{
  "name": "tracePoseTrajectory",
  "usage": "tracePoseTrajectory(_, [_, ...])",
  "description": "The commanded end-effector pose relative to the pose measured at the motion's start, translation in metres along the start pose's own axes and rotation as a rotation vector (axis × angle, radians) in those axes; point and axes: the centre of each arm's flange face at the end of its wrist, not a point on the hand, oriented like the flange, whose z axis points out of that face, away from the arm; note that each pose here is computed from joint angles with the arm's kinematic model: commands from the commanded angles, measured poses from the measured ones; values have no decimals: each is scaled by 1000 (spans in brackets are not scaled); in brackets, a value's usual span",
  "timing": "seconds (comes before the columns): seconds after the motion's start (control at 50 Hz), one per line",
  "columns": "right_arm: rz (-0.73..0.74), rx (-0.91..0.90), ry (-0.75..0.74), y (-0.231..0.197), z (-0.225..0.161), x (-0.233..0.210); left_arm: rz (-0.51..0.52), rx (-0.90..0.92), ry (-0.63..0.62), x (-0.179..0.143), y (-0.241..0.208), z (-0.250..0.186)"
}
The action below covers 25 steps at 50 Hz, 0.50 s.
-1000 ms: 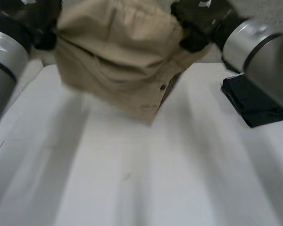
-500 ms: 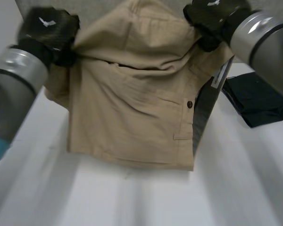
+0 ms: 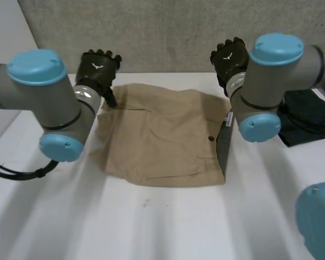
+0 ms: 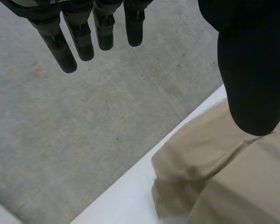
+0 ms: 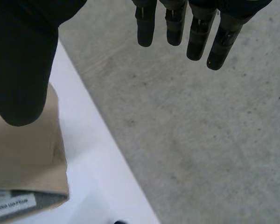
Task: Fold the laundry.
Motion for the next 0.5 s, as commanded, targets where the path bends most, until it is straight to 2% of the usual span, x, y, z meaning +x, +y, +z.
tracePoseTrajectory(0.02, [108,-92,-225,-16,-74,11,8,-95,1,-13,-3,-61])
tracePoseTrajectory(0.1, [140,-151,-422,-1,-112,-13,21,-200,64,-5,18,-98])
tracePoseTrajectory(0.22, [201,-296,-600,36,-158,-47,22,-345,155,5,52,-128])
tracePoseTrajectory(0.38, [225,-235,-548,62,-161,-68,0,-477,167,2,96,-120])
tracePoseTrajectory(0.5, [214,-219,-527,76,-152,-81,-8,-489,190,7,109,-110])
